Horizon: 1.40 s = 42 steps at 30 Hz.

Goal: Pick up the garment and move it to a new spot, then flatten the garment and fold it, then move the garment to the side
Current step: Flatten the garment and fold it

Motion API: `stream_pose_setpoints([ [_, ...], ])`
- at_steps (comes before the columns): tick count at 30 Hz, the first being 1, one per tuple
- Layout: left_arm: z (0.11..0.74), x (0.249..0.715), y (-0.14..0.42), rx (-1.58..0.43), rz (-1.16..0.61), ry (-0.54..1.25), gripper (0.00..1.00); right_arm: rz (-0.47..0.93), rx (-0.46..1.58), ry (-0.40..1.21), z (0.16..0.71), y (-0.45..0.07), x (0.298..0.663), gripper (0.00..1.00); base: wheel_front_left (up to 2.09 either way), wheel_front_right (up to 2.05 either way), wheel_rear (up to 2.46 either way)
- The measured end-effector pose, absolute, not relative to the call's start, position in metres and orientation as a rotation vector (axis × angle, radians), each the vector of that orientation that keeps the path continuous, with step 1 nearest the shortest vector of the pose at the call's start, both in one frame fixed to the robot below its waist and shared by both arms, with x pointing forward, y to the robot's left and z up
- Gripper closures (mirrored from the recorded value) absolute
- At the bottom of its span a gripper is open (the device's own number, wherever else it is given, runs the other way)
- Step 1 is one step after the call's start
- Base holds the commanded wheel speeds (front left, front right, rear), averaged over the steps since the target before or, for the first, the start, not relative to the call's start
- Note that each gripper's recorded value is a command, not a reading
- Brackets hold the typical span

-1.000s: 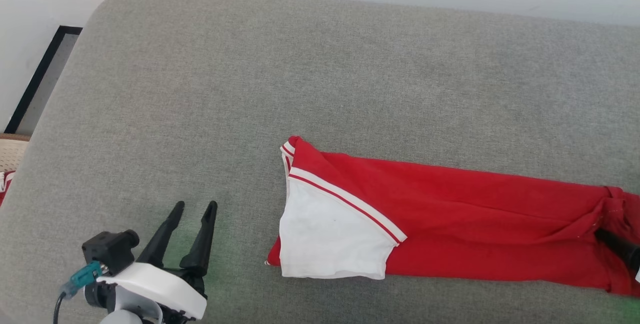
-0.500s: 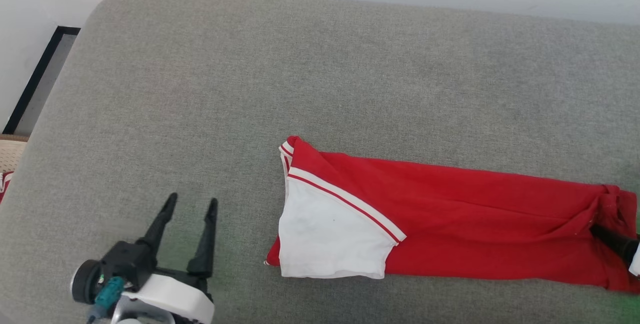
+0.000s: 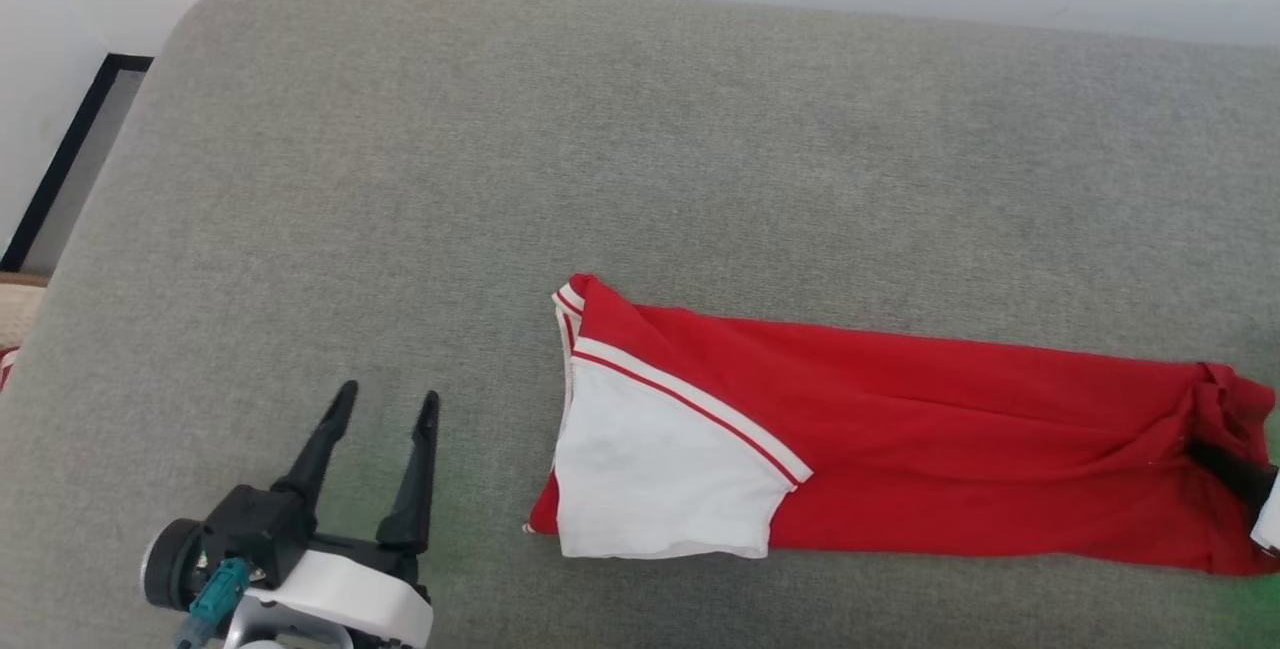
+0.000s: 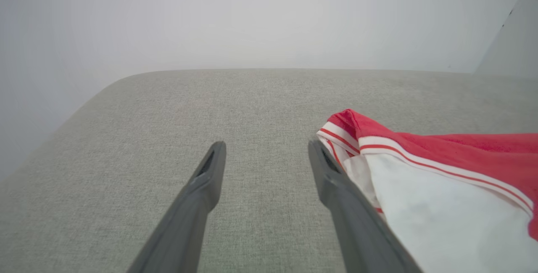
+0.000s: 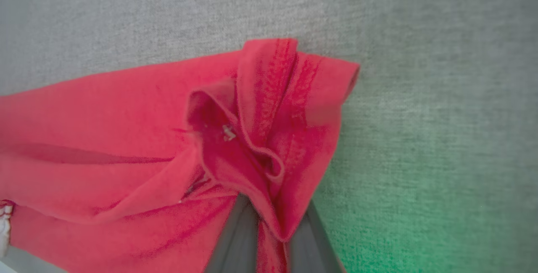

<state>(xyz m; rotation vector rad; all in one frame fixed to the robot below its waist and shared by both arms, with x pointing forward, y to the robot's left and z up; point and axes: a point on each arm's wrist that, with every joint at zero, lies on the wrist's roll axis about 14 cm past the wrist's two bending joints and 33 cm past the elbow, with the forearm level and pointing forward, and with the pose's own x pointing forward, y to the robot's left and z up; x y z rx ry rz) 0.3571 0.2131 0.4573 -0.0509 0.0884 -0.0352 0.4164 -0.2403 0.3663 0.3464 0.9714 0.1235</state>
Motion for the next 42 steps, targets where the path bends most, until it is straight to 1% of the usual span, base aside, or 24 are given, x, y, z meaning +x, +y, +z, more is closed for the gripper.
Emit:
stream_pose_setpoints([
  [4,0.459,0.361,0.211,-0.053,-0.045,0.082,0.00,0.077,0.344,0.944,0.374,-0.262,0.413,1.00,0.00,0.00,0.00],
  [11,0.457,0.373,0.199,-0.101,-0.082,0.080,0.00,-0.104,0.316,0.873,0.398,-0.339,0.403,1.00,0.00,0.00,0.00],
  [12,0.460,0.379,0.197,-0.105,-0.096,0.070,0.00,-0.154,0.295,0.855,0.408,-0.362,0.402,1.00,0.00,0.00,0.00],
  [15,0.462,0.389,0.193,-0.098,-0.119,0.059,0.00,-0.232,0.273,0.820,0.423,-0.394,0.402,1.00,0.00,0.00,0.00],
  [21,0.462,0.404,0.190,-0.080,-0.139,0.054,0.00,-0.350,0.245,0.782,0.443,-0.437,0.403,1.00,0.00,0.00,0.00],
  [26,0.459,0.408,0.188,-0.065,-0.149,0.059,0.00,-0.419,0.229,0.772,0.452,-0.459,0.398,1.00,0.00,0.00,0.00],
  [29,0.459,0.409,0.187,-0.068,-0.148,0.056,0.00,-0.404,0.237,0.766,0.453,-0.454,0.401,1.00,0.00,0.00,0.00],
  [34,0.461,0.406,0.185,-0.066,-0.149,0.054,0.00,-0.294,0.206,0.774,0.456,-0.423,0.410,1.00,0.00,0.00,0.00],
  [39,0.465,0.400,0.190,-0.064,-0.128,0.045,0.00,-0.081,0.154,0.752,0.465,-0.357,0.426,1.00,0.00,0.00,0.00],
  [42,0.466,0.394,0.193,-0.067,-0.114,0.045,0.00,0.068,0.123,0.760,0.465,-0.308,0.428,1.00,0.00,0.00,0.00],
])
